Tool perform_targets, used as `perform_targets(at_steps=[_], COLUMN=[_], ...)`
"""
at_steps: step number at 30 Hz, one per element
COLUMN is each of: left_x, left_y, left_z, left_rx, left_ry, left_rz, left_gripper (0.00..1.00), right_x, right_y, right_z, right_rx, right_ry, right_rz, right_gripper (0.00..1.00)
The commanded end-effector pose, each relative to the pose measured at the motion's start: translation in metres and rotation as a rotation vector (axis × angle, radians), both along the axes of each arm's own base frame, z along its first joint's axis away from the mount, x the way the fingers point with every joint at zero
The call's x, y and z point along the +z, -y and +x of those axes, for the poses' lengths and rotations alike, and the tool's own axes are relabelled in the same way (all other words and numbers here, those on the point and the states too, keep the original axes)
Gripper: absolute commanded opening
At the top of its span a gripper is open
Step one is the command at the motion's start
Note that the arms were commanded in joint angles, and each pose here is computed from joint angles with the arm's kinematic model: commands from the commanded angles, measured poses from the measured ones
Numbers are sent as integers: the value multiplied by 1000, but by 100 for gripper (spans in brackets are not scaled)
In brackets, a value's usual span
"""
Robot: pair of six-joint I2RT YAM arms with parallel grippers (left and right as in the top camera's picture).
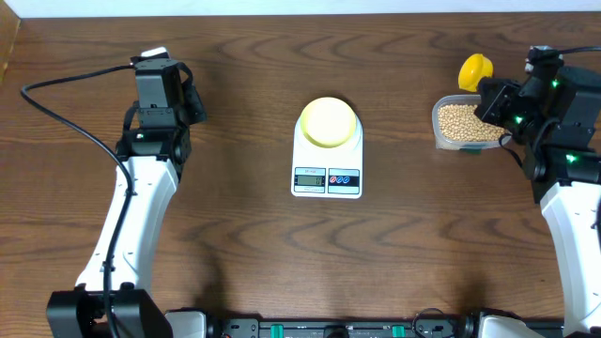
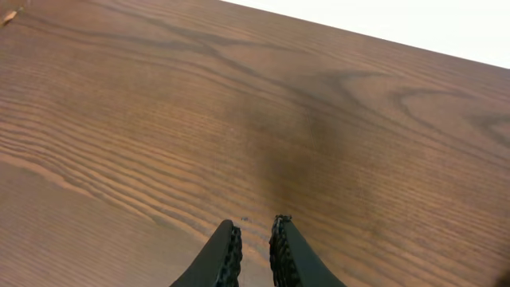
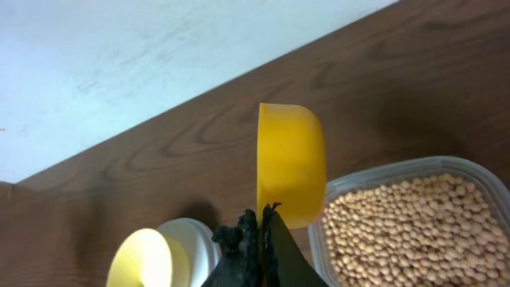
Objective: Scoop item into bowl and weigh 50g on scale
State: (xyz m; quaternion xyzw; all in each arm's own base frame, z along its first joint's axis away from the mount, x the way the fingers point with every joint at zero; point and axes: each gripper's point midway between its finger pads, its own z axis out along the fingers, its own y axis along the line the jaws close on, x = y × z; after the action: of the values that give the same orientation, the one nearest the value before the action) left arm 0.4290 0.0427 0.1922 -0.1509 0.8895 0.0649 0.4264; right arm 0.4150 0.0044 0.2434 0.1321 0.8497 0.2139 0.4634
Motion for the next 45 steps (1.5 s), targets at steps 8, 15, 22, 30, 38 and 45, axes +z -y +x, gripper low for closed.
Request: perform_targets(at_steps=[8,15,22,30,38,45], left_x=[20,28,17,36,49,48], left_y=[15,37,54,117,99,101], left_z=[16,2,-48,-111,-164,-161], left_rx=[-86,-84,-184,-713,-770,-780], left_ry=[84,97,-70,-129,-162,-156], left_rz=[30,-189,-221,-224,-18,-19], left_gripper=[52,87,87,88,98,98], right_x=[12,5,-1,-6,-9,-16], right_y=[-18,-35,-53,-70,-76,-76], right_z=[-2,-8,-14,-21,-24,-30], right_rx=[185,297,368,414,432,437], right_ry=[69,79,70,48,32,-4], right_rz=[-135,-234,-259,-249,-245,-237], right_gripper=[1,1,1,1,1,1])
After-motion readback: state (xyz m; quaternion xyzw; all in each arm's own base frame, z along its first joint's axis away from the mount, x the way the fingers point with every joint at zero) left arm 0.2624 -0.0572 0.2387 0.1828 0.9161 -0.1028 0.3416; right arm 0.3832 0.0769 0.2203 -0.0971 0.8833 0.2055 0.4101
